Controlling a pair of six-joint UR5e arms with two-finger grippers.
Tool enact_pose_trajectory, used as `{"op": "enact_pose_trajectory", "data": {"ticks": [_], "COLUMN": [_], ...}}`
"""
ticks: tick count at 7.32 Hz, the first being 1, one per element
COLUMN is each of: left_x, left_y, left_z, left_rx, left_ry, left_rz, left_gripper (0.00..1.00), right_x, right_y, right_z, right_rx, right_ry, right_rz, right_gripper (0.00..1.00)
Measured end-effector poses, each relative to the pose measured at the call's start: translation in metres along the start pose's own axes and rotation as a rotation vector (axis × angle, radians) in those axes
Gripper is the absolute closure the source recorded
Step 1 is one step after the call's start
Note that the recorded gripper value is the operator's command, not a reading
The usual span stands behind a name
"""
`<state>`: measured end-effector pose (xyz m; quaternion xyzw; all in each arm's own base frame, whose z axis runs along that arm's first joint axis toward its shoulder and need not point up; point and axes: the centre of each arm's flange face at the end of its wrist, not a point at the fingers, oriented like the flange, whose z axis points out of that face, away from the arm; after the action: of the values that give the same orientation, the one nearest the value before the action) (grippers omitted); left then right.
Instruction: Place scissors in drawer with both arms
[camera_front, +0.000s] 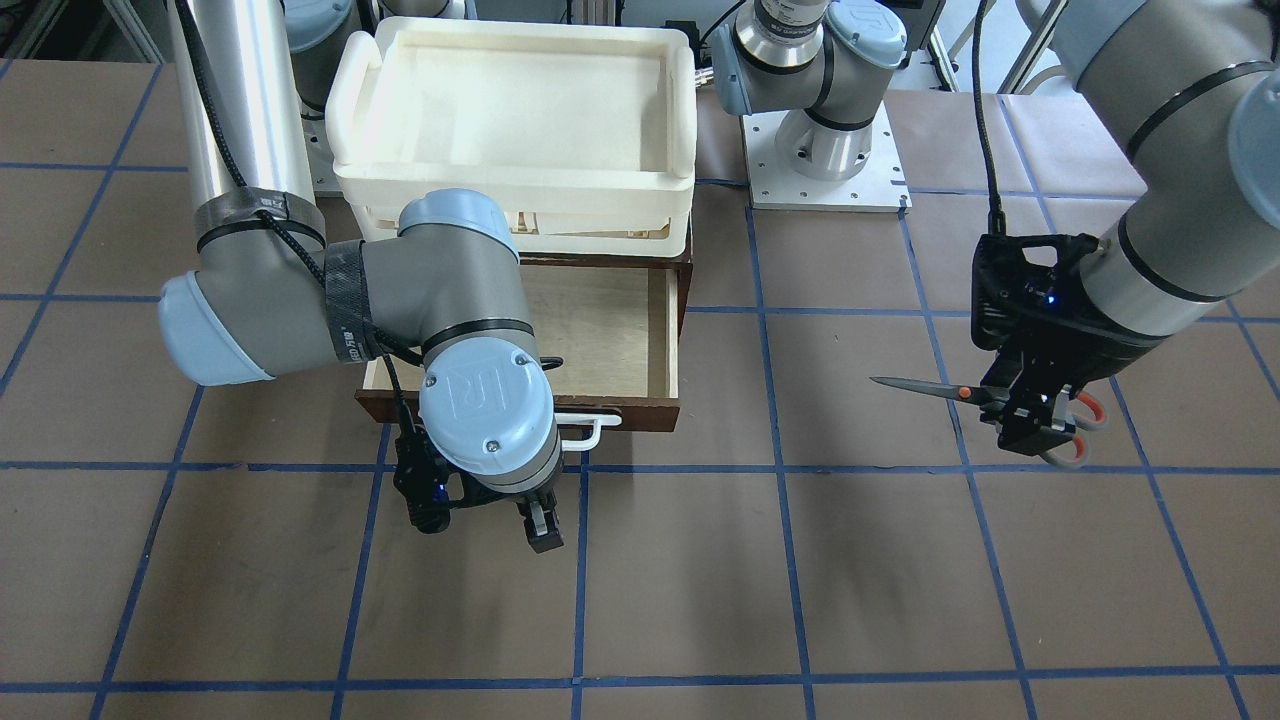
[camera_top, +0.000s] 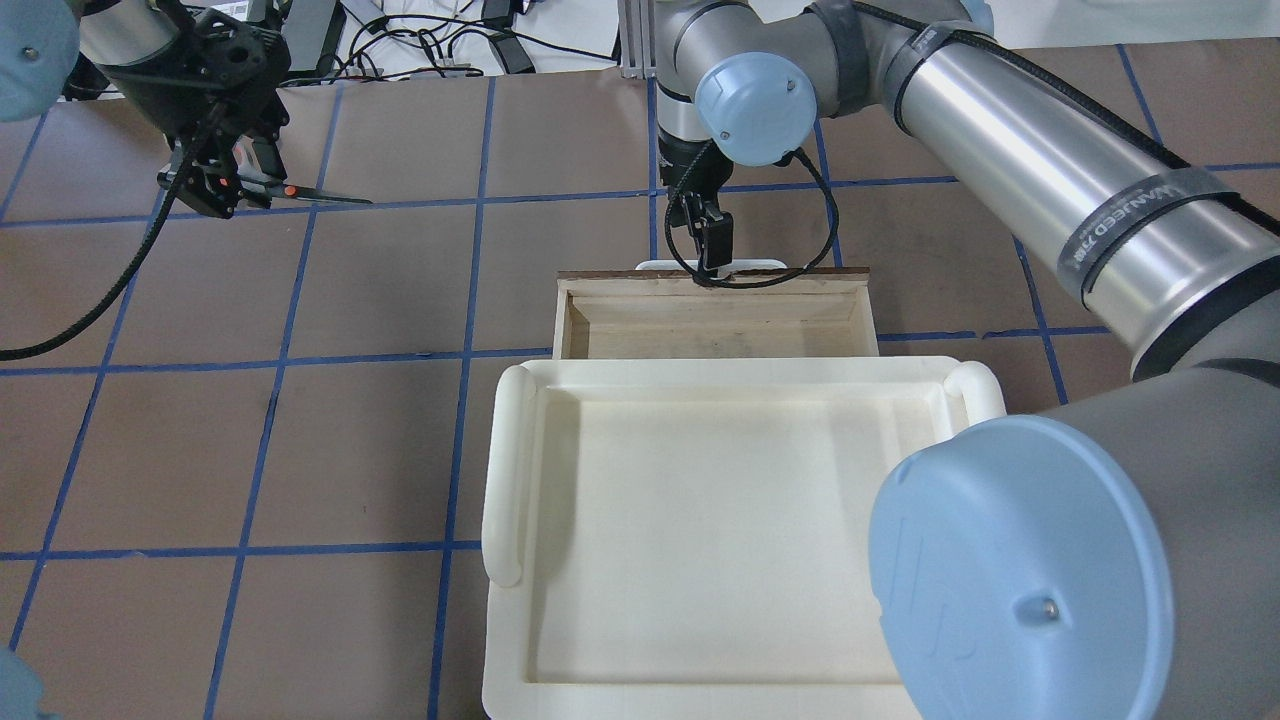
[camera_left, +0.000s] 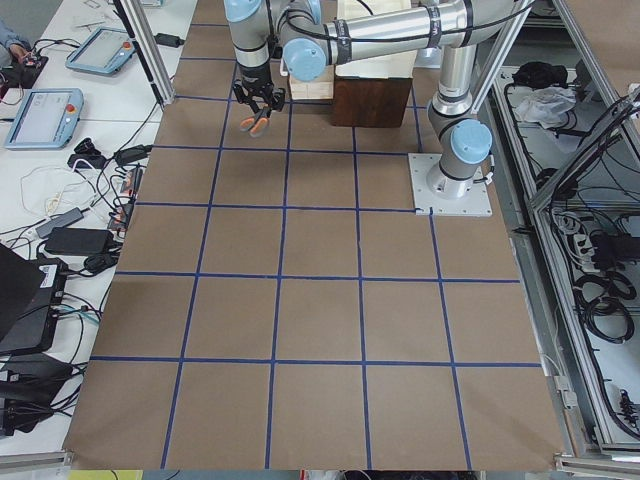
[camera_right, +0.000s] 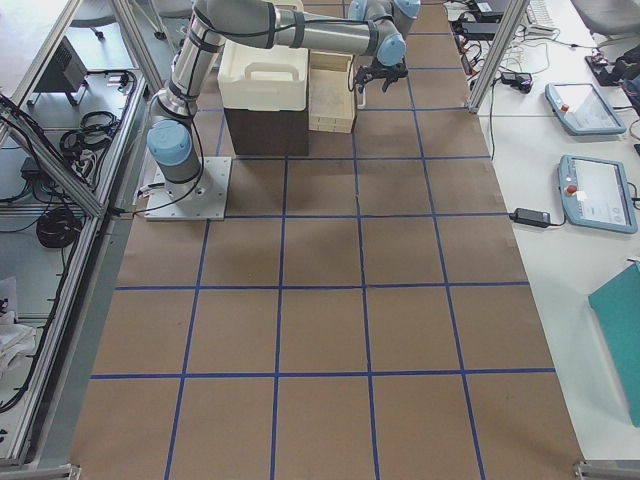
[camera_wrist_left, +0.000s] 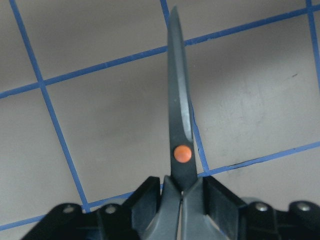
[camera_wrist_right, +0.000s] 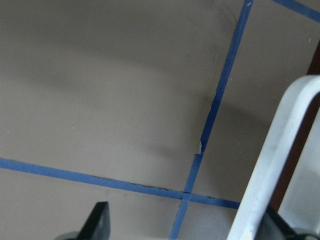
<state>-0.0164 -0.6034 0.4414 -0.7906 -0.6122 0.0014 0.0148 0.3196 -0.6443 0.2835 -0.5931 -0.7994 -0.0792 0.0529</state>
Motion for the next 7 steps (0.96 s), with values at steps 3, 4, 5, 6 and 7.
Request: {"op": "enact_pose_trajectory", "data": {"ticks": [3,4,5,6,7], "left_x": [0.0,0.0,0.0,0.0,0.0], "left_y": [0.0,0.0,0.0,0.0,0.0], "left_z": [0.0,0.0,0.0,0.001,0.001], "left_rx": [0.001,0.001,0.001,0.002,0.002], "left_ry": [0.001,0.001,0.002,0.002,0.003], "left_rz": [-0.001,-0.001,-0.001,-0.001,-0.001], "left_gripper": [0.99,0.99,0.99,0.99,0.99], "right_x": [-0.005,-0.006,-0.006,-0.003,0.007], "right_y": [-0.001,-0.001,-0.002,-0.003,-0.004], "right_z": [0.002,0.001,-0.001,-0.009,-0.026], "right_rx": [0.0,0.001,0.006,0.016,0.026], "right_ry": [-0.006,-0.009,-0.012,-0.017,-0.022], "right_rz": [-0.003,-0.003,-0.002,-0.001,-0.003], "right_gripper": [0.0,0.0,0.0,0.0,0.0]}}
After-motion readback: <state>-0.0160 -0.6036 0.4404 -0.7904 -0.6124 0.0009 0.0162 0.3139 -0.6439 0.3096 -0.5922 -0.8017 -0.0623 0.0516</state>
